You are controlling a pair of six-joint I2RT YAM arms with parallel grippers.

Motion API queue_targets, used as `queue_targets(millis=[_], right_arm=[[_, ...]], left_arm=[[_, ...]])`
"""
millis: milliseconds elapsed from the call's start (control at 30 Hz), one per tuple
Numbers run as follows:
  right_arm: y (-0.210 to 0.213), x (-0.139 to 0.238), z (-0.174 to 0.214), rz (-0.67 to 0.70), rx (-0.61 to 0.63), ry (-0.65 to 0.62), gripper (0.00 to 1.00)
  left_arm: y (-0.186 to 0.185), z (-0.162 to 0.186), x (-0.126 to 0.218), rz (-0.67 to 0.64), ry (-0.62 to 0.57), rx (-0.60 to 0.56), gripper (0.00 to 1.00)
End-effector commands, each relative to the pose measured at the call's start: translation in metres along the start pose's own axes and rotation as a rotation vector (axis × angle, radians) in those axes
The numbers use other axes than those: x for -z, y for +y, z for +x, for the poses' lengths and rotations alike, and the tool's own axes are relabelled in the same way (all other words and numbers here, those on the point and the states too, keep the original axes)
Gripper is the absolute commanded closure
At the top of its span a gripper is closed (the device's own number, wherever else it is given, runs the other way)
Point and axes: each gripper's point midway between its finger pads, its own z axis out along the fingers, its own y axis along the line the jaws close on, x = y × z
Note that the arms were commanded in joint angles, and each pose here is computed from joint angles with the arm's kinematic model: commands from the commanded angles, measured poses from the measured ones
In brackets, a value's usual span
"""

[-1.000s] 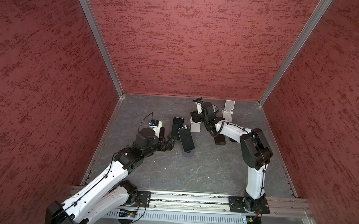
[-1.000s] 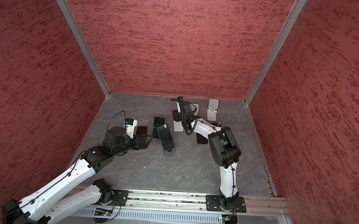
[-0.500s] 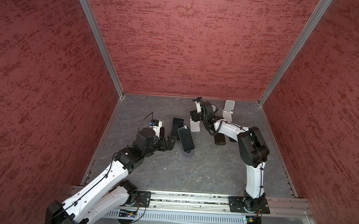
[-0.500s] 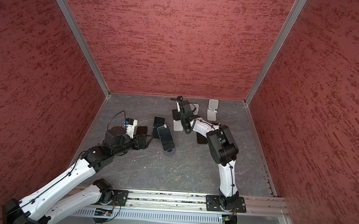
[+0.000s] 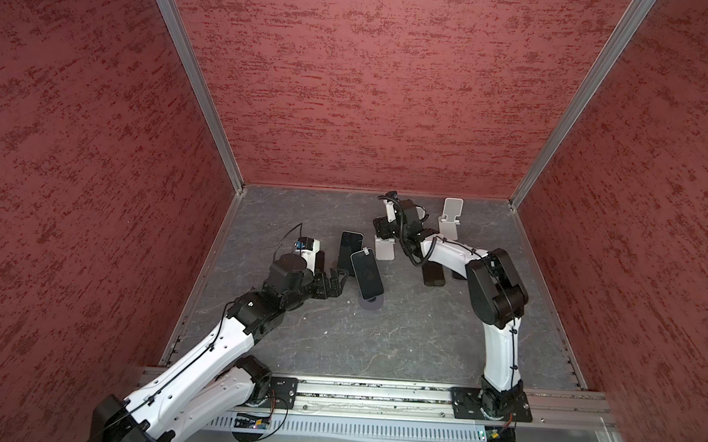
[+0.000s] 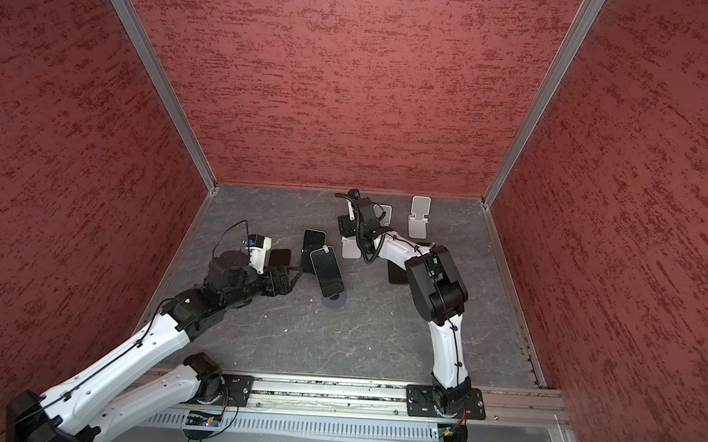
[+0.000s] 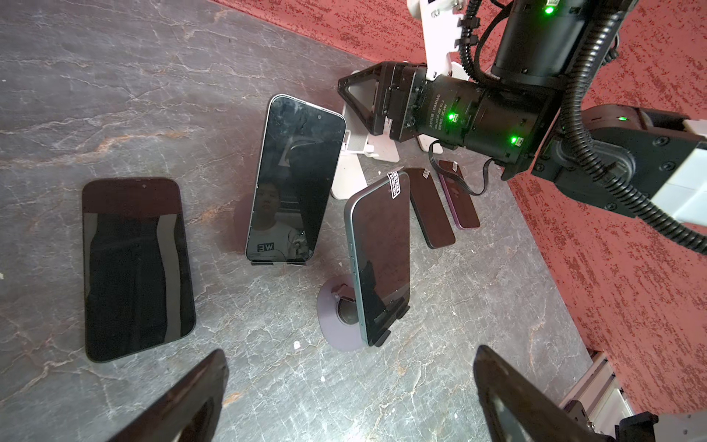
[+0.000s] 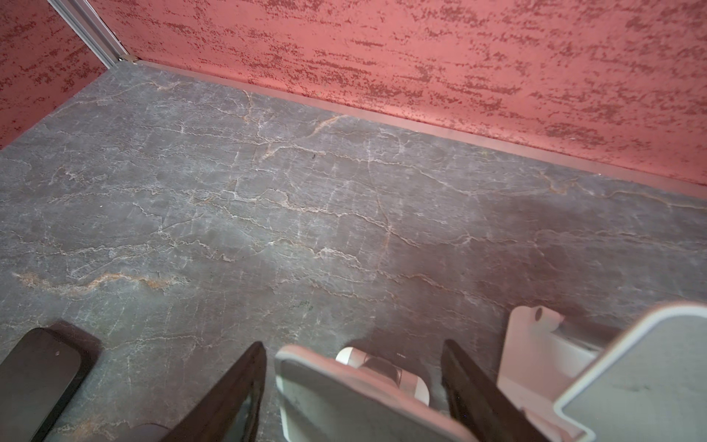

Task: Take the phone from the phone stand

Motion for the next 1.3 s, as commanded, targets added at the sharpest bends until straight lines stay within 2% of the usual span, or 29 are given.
queue_targets(millis=[0,367,733,1000,1267], right_arm=[[0.0,-0.002,-0.014,-0.004,-0.003,-0.028,0.26],[0.005,0.017,-0.038,-0.015,0.003,-0.068,0.21],[0.016,0.065,-0.064,-0.069,0.004,-0.125,0.2],[0.022,0.093,-0.047,-0.106,0.01,-0.088,0.2],[0.031,0.119,-0.019,-0.135,-0.001,-0.039,0.15]], left_arm=[[-0.001,-0.001,-0.002,0.001,-0.007,-0.02,0.0],[0.002,-0.002,-0.006,-0.014,-0.002,-0.025,0.01],[-0.001,-0.003,-0.009,-0.008,0.004,-0.027,0.01],[0.002,-0.002,-0.011,-0.018,0.008,-0.01,0.0],[0.004,0.0,-0.012,-0.028,0.016,0.01,0.0]])
